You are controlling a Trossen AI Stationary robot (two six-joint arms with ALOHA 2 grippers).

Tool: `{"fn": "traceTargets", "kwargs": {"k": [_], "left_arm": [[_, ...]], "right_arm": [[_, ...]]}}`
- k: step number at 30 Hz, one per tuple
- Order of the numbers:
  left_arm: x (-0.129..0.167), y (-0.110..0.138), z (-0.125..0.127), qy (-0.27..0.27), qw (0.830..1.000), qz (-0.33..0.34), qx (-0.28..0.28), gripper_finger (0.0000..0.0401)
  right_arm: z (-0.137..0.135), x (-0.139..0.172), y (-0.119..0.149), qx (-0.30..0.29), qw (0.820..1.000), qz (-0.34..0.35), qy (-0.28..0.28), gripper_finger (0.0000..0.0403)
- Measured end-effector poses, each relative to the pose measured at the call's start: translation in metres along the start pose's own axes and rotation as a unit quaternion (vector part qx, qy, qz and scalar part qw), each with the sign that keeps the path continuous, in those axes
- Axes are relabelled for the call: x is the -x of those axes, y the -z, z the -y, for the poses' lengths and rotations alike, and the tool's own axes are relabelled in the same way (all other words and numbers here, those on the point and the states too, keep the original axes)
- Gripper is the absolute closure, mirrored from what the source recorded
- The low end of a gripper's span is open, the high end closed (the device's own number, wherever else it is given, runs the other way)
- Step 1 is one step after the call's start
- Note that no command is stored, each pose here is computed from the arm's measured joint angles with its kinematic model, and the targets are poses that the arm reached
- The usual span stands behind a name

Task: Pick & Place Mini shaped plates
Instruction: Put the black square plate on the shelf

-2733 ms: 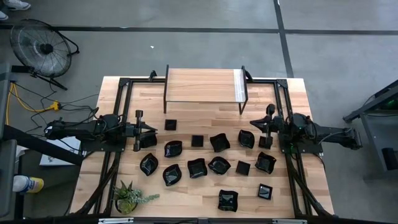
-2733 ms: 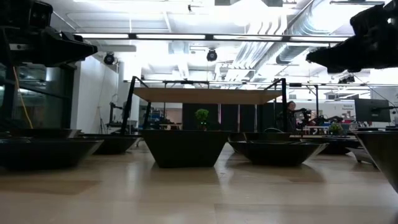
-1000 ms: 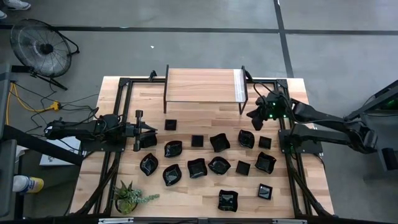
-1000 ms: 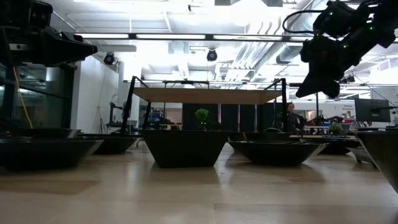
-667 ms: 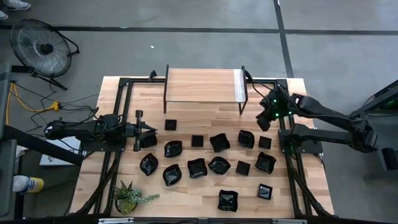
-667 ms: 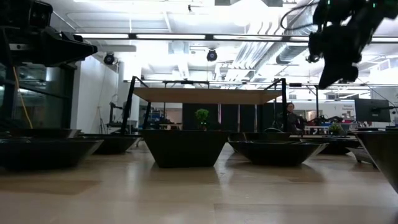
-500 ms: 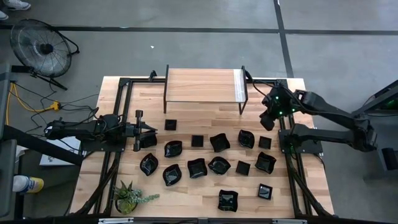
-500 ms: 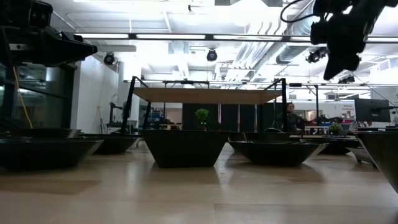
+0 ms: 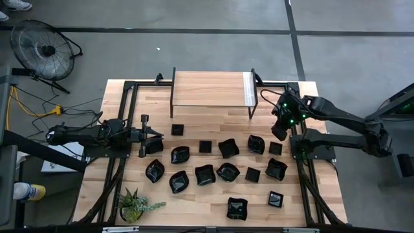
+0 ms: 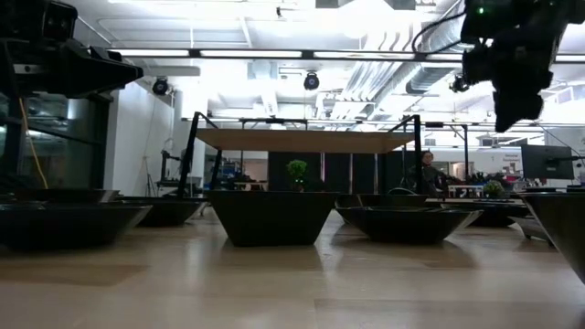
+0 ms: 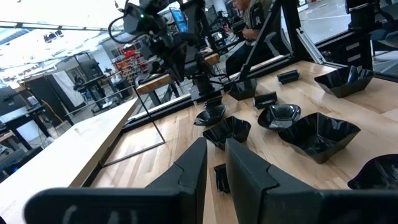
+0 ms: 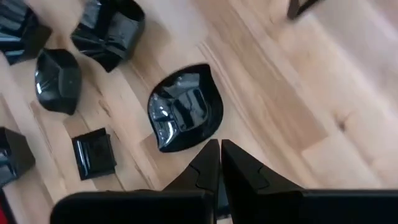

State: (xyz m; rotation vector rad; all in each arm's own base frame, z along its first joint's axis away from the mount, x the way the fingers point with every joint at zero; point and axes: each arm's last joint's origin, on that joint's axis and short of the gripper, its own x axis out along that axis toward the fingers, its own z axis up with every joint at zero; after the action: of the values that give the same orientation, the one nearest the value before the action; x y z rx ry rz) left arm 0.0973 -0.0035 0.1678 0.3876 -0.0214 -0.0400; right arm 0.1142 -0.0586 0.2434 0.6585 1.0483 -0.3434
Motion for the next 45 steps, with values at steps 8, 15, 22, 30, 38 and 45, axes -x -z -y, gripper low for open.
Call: {"fn": "traceTargets", "kwargs": {"k": [8,15,22,30,38,45], "left_arm": [[0.000,0.000,0.000,0.000,1.000,0.000,0.000,0.0345],[0.000,0.000,0.000,0.000,1.000,0.000,0.000,0.0345],[0.000,0.000,0.000,0.000,1.000,0.000,0.000,0.0345],[0.000,0.000,0.000,0.000,1.000,0.000,0.000,0.0345],[0.000,0.000,0.000,0.000,1.000,0.000,0.000,0.0345],[0.000,0.000,0.000,0.000,1.000,0.000,0.000,0.0345]], "right_arm": [[0.005,-0.005,0.018,-0.041,0.995,-0.085,0.018,0.0391],[0.007,-0.011,0.015,-0.041,0.993,-0.109,0.032,0.0364],[0.010,-0.029,0.006,0.008,0.985,-0.170,0.032,0.0287],[0.015,-0.057,-0.007,-0.009,0.967,-0.251,0.031,0.0238],[0.020,-0.079,-0.011,-0.102,0.947,-0.299,0.062,0.0246],[0.020,-0.081,-0.012,-0.166,0.937,-0.289,0.101,0.0262]]}}
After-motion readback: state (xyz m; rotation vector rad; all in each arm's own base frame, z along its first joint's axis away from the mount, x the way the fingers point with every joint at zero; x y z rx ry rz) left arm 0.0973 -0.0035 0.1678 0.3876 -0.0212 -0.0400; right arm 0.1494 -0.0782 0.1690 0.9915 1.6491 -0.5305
